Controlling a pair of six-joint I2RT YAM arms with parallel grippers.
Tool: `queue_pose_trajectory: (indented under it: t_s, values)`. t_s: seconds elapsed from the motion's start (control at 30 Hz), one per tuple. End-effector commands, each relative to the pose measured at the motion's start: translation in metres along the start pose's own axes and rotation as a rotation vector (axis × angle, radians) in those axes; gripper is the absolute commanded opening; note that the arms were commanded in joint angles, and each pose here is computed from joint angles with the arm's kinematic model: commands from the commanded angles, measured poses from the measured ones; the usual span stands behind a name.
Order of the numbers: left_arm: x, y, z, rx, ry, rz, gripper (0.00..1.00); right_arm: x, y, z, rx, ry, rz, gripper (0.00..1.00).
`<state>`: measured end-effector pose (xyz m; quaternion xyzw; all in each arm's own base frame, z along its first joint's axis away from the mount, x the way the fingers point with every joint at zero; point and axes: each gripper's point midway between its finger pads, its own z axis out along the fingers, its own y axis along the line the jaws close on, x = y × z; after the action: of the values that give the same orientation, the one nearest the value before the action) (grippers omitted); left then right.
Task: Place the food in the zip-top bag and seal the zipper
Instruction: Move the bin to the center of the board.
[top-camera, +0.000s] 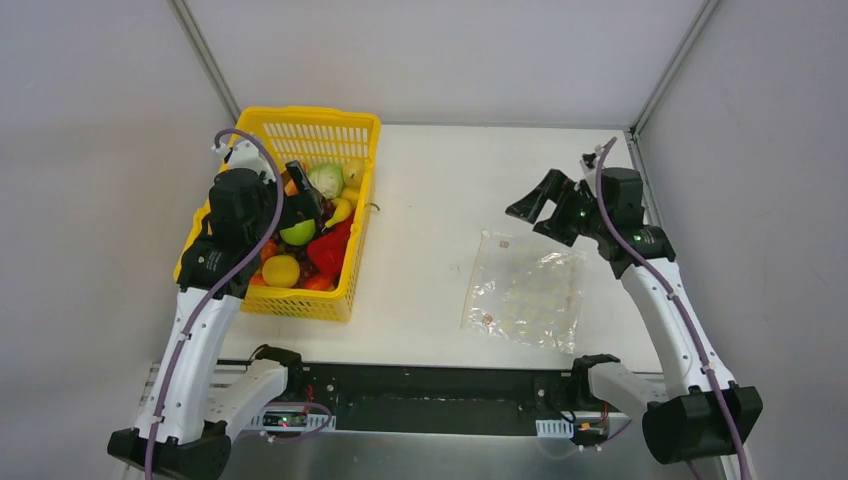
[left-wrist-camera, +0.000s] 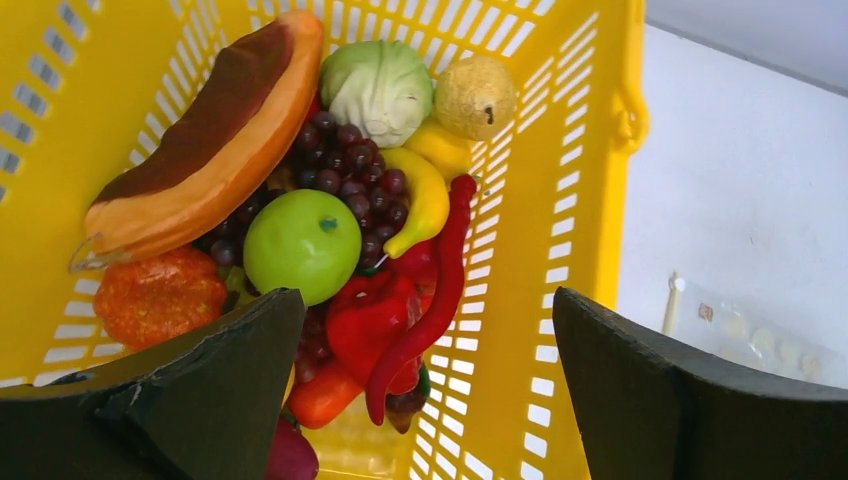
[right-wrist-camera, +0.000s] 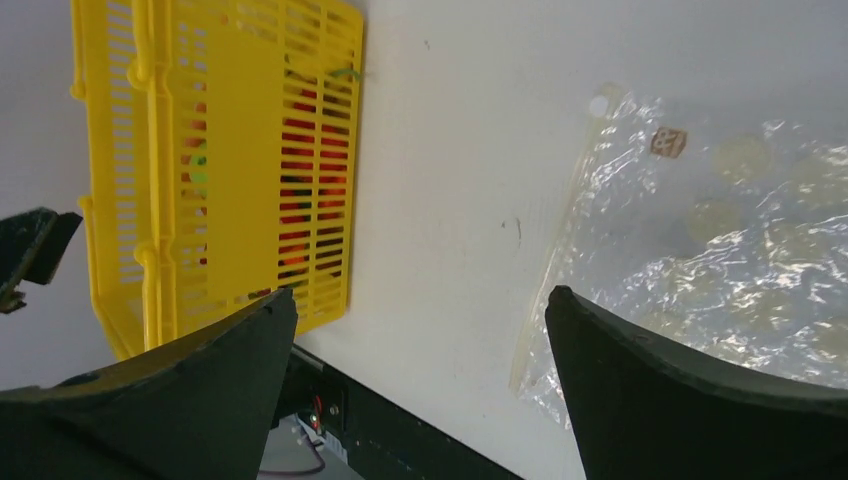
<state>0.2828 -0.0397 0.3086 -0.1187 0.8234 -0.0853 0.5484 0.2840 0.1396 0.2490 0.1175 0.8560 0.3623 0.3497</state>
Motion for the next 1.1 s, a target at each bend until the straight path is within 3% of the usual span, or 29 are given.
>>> queue_pose_trajectory:
  t_s: [0.0,0.13,0.33,0.4,0.53,0.63,0.77,0.93,1.07]
  values:
    - [-0.024,0.017,-0.012,-0.091,-0.138,-0.111,1.00,0.026,0.008,0.002,0.001,0.055,-0.072,0.98]
    - [-0.025,0.020,-0.023,-0.073,-0.201,-0.131,1.00,0.047,-0.002,0.007,0.022,0.103,-0.067,0.98]
    - [-0.024,-0.008,-0.036,0.139,-0.293,-0.231,1.00,0.063,-0.007,0.009,0.032,0.137,-0.074,0.98]
    - [-0.022,-0.030,-0.040,0.273,-0.289,-0.172,1.00,0.069,-0.011,0.011,0.041,0.148,-0.073,0.98]
    - [-0.008,-0.066,-0.038,0.438,-0.121,-0.111,1.00,0.082,-0.016,0.016,0.052,0.186,-0.057,0.99]
    - [0.020,-0.086,-0.026,0.517,0.079,-0.061,1.00,0.095,-0.018,0.020,0.065,0.219,-0.045,0.93]
    - [0.052,-0.110,-0.024,0.589,0.208,0.056,1.00,0.113,-0.028,0.030,0.121,0.259,-0.046,0.86]
    - [0.081,-0.101,-0.006,0.464,0.320,0.206,0.97,0.127,-0.050,0.047,0.280,0.261,-0.088,0.78]
    - [0.081,-0.082,0.005,0.344,0.310,0.263,0.97,0.141,-0.057,0.056,0.327,0.290,-0.105,0.77]
